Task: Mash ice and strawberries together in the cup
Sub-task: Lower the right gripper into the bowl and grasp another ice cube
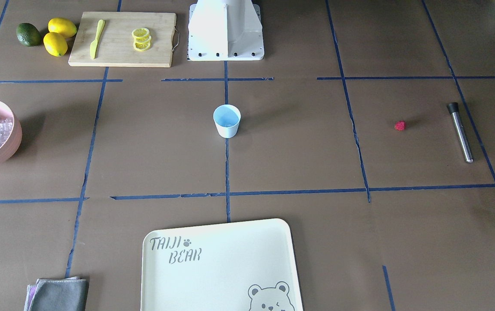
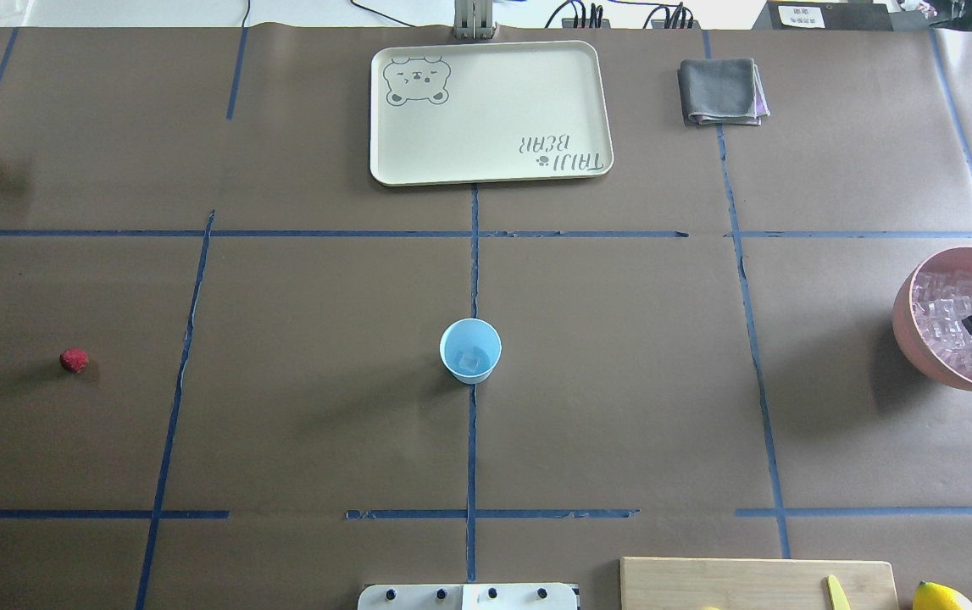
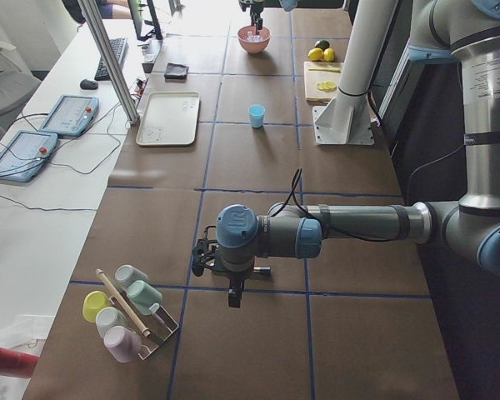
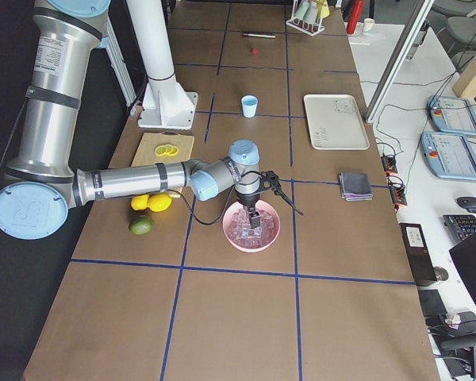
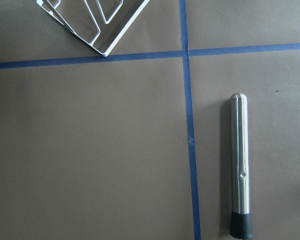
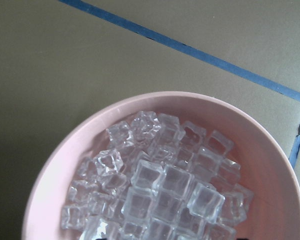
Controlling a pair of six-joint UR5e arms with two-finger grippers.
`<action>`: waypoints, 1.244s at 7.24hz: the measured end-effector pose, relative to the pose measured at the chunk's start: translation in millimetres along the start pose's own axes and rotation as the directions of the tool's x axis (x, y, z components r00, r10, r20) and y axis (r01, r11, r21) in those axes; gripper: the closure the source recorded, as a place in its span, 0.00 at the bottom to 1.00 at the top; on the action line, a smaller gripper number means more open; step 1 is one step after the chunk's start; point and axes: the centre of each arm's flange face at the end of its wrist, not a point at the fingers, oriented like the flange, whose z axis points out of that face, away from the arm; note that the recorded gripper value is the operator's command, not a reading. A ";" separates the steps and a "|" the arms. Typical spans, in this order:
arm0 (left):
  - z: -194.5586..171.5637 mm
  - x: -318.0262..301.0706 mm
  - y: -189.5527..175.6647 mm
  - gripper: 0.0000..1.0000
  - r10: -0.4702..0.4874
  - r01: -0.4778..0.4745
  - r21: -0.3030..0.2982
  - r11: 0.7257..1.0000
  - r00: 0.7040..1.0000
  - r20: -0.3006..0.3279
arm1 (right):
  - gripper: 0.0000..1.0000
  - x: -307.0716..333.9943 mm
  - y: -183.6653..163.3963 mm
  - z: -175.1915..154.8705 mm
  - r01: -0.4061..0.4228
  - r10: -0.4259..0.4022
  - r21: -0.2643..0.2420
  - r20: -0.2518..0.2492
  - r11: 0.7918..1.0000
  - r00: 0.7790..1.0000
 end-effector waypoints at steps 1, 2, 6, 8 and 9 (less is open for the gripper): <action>-0.1 0.1 0.0 0.00 0.000 0.000 0.000 1.000 1.000 0.000 | 0.20 6.4 3.1 7.1 -0.004 0.004 -0.013 -0.016 1.000 1.000; 0.0 0.1 0.0 0.00 0.000 0.000 0.000 1.000 1.000 -0.001 | 0.22 10.9 5.7 12.7 -0.011 0.010 -0.026 -0.025 1.000 1.000; 0.0 0.0 0.1 0.00 0.000 0.000 0.000 1.000 1.000 0.000 | 0.30 19.0 11.7 28.7 -0.034 0.032 -0.059 -0.028 0.998 0.999; 0.7 -0.6 1.0 0.00 -0.002 0.002 -0.002 1.000 1.000 -0.001 | 0.35 16.5 11.7 27.7 -0.034 0.034 -0.061 -0.013 0.998 0.999; 1.1 -0.8 1.2 0.00 -0.002 0.002 -0.003 1.000 1.000 -0.001 | 0.36 16.0 11.7 27.4 -0.035 0.034 -0.061 -0.009 0.998 0.999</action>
